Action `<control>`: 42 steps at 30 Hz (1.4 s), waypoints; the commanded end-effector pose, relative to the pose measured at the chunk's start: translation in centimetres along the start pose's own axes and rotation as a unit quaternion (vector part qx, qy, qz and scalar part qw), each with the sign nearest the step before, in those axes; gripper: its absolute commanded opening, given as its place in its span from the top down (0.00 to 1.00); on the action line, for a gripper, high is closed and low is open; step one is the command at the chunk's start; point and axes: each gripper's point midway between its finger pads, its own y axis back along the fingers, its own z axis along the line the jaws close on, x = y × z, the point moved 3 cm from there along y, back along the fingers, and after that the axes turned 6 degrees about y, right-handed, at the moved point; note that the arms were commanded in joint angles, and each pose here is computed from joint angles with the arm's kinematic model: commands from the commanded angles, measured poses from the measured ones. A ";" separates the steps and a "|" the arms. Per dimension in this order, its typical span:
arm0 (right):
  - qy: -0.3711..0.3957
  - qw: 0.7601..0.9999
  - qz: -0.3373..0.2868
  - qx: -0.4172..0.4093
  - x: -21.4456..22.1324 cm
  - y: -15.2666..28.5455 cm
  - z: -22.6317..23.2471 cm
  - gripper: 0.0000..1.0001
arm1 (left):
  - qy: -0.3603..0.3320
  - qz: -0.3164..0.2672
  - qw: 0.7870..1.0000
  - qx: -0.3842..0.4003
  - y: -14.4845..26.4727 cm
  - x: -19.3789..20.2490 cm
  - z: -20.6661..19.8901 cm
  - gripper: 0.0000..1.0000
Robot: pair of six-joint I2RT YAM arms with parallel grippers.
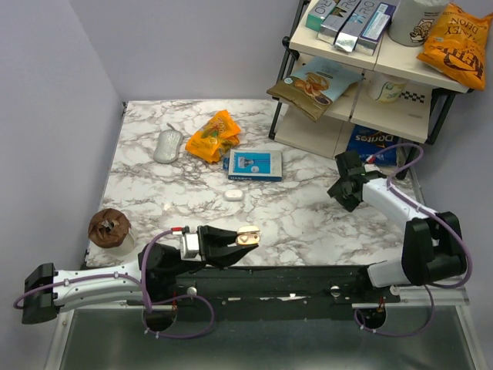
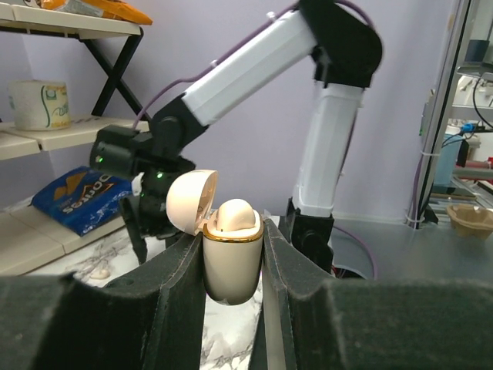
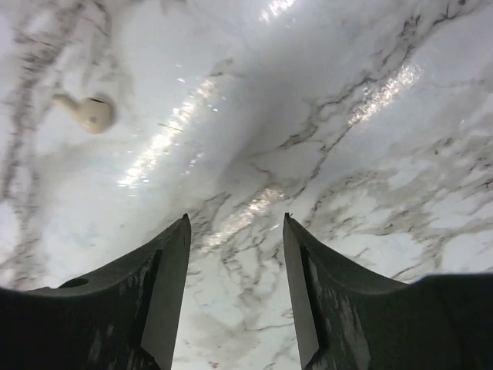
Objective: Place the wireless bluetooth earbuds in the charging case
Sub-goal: Move the earbud to the center of the board.
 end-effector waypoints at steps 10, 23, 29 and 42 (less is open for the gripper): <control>-0.145 0.987 0.009 -0.063 -6.1 -1.7 8.0 0.85 | -0.020 -0.025 0.999 -0.021 -0.8 -2.1 0.4 1.00; -0.138 0.989 0.044 -0.035 -5.5 -4.5 7.8 0.92 | -0.039 -0.001 0.999 -0.032 -1.3 -1.0 1.0 1.00; -0.102 0.991 0.067 -0.046 -3.2 -4.1 7.0 0.91 | -0.035 0.000 0.999 -0.028 -1.7 -0.6 0.9 1.00; 0.016 0.995 0.009 -0.100 -1.5 0.0 5.4 0.87 | -0.014 0.001 1.000 -0.003 -2.2 -0.2 0.0 1.00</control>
